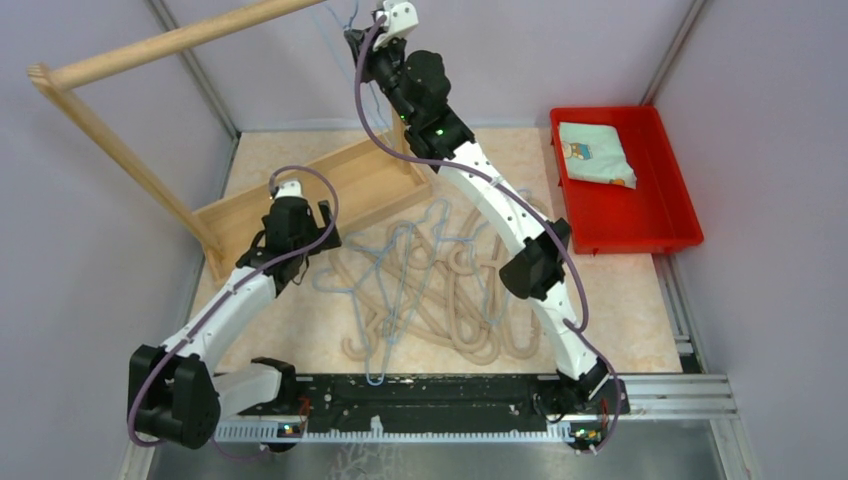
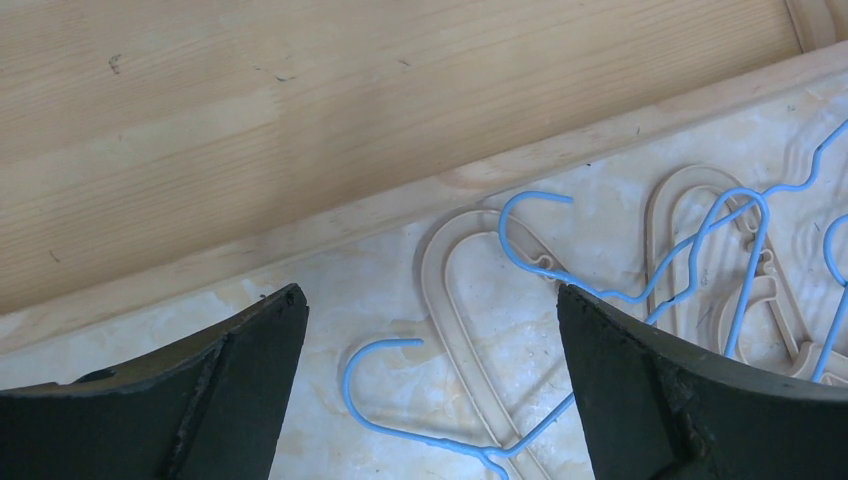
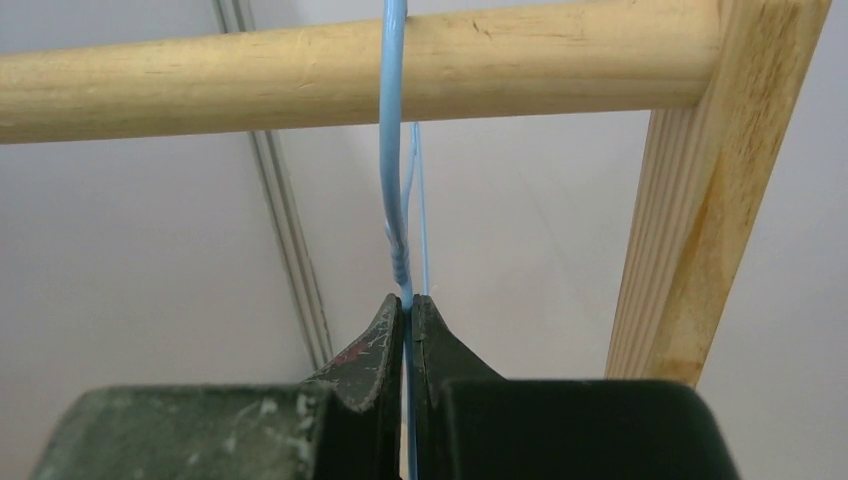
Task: Organize the hangers
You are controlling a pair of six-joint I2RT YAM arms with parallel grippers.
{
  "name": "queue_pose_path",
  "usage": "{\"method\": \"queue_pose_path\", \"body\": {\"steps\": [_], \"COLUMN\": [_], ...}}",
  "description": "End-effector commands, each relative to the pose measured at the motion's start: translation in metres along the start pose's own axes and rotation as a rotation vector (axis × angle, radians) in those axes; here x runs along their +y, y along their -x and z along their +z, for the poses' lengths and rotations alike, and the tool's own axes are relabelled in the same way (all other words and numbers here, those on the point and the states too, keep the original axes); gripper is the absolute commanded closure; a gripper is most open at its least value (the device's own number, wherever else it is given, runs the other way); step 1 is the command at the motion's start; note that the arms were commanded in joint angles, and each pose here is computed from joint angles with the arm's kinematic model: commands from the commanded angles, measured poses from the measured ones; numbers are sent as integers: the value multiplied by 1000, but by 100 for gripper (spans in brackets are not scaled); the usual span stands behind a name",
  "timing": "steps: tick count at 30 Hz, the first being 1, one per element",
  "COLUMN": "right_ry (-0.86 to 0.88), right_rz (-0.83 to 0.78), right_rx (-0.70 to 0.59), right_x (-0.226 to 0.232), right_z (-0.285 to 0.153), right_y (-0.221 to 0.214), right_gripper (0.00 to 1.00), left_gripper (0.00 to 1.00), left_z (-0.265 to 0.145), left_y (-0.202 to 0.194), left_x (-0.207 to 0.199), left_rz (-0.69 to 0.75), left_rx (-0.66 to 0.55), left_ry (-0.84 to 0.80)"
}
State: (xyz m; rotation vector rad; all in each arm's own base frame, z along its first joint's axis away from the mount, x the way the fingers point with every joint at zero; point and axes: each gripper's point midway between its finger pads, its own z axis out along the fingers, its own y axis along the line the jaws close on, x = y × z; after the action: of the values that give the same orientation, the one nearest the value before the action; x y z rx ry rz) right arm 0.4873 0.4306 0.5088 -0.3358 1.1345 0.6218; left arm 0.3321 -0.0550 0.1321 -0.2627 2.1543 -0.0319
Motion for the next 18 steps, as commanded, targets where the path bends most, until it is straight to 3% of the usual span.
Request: {"method": "queue_pose_path", "body": {"steps": [1, 5, 14, 18], "right_ry": [-44, -64, -66, -64], "right_rz": [4, 5, -1, 27], "right_rx": [-143, -126, -149, -167], "right_x": [-12, -15, -21, -23], "right_z": [2, 2, 3, 4], "right_y": [49, 43, 49, 51], "right_gripper": [100, 82, 80, 73], "left_gripper": [0, 0, 0, 0], "left_z": [-8, -8, 2, 1], "left_y": [1, -3, 1, 3], "left_x": [6, 7, -3, 0], "left_rz": [7, 5, -7, 2], "left_rx": [-4, -1, 8, 3], "left_ry": [9, 8, -14, 1]}}
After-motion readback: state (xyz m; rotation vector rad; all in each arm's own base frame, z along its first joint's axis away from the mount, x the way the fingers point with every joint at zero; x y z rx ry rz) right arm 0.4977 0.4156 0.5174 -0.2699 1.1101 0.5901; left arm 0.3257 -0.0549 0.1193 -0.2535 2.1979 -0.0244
